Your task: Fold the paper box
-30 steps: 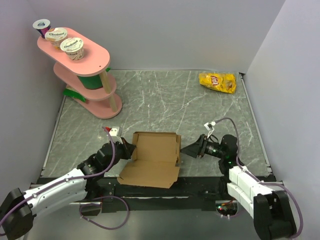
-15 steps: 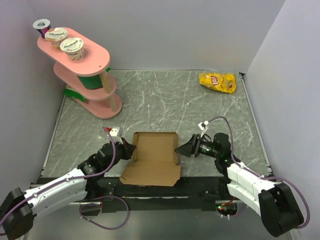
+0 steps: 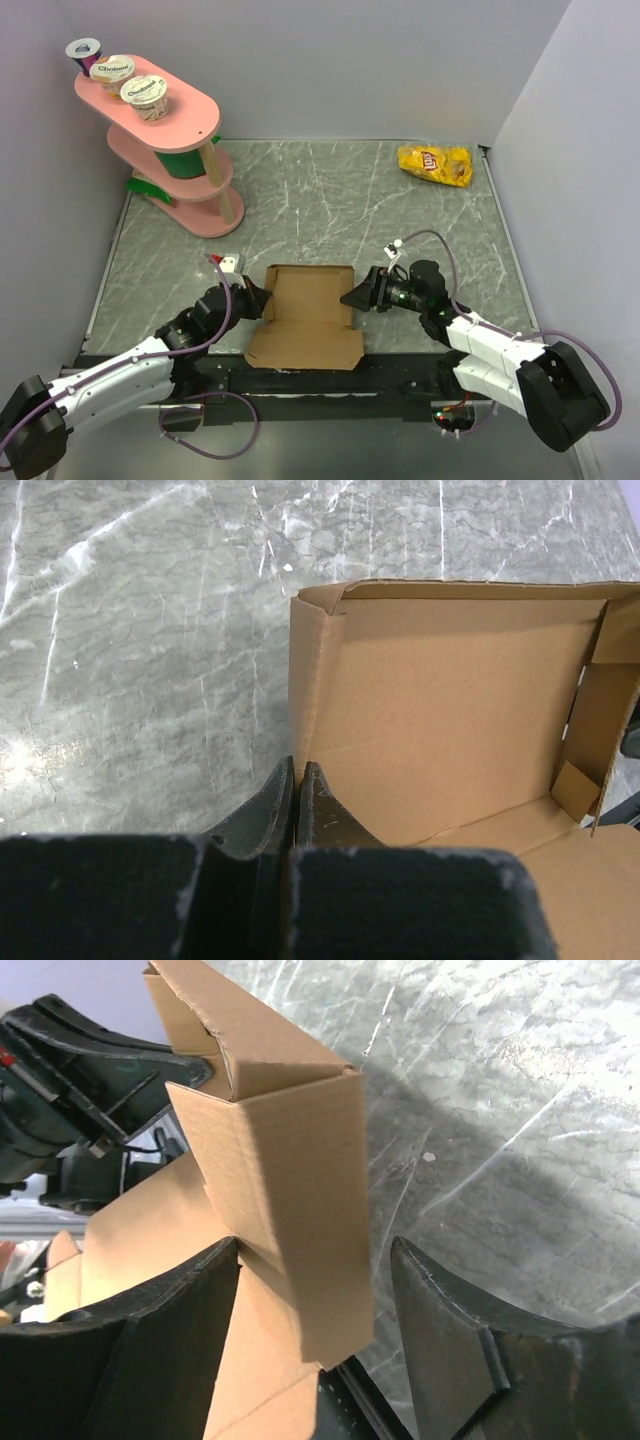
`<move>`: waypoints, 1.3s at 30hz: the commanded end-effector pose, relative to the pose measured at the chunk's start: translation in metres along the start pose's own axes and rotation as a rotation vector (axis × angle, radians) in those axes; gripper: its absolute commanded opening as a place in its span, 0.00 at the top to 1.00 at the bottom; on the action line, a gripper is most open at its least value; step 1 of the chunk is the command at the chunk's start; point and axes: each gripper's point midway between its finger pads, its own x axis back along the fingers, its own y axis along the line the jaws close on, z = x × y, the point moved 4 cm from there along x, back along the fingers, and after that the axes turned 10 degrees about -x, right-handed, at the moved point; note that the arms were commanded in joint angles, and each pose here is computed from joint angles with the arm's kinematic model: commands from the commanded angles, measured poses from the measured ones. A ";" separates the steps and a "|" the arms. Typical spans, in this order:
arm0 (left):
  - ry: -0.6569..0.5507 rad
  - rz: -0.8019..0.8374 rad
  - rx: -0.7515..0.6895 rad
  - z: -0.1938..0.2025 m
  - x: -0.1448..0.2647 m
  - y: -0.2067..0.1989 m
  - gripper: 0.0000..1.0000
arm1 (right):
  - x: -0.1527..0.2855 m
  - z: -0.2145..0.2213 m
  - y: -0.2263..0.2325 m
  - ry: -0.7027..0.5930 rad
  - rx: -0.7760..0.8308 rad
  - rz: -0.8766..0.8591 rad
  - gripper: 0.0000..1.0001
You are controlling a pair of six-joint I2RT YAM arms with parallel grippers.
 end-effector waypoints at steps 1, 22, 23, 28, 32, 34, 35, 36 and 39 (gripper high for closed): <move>-0.042 0.046 0.027 -0.011 -0.001 -0.009 0.99 | -0.008 -0.013 0.008 -0.040 0.055 0.045 0.30; -0.045 0.042 0.020 -0.013 0.000 -0.009 0.99 | -0.021 -0.010 -0.015 -0.044 0.075 0.389 0.70; -0.045 0.040 0.018 -0.012 0.000 -0.009 0.99 | -0.022 -0.014 -0.013 -0.063 0.084 0.416 0.73; -0.057 0.034 0.010 -0.014 -0.001 -0.008 0.99 | -0.020 -0.016 -0.022 -0.084 0.112 0.545 0.87; -0.085 0.079 0.001 -0.016 0.000 -0.013 0.99 | -0.025 -0.019 -0.025 -0.112 0.122 0.568 0.94; -0.079 0.086 -0.014 -0.014 -0.001 -0.014 0.99 | -0.032 -0.021 -0.019 -0.122 0.128 0.521 0.91; -0.072 0.090 -0.021 -0.013 -0.003 -0.015 0.99 | -0.035 -0.022 -0.017 -0.127 0.132 0.501 0.89; -0.070 0.096 -0.029 -0.012 -0.003 -0.016 0.99 | -0.038 -0.022 -0.014 -0.124 0.134 0.480 0.89; -0.061 0.099 -0.045 -0.009 -0.006 -0.017 0.99 | -0.044 -0.023 -0.010 -0.117 0.141 0.457 0.88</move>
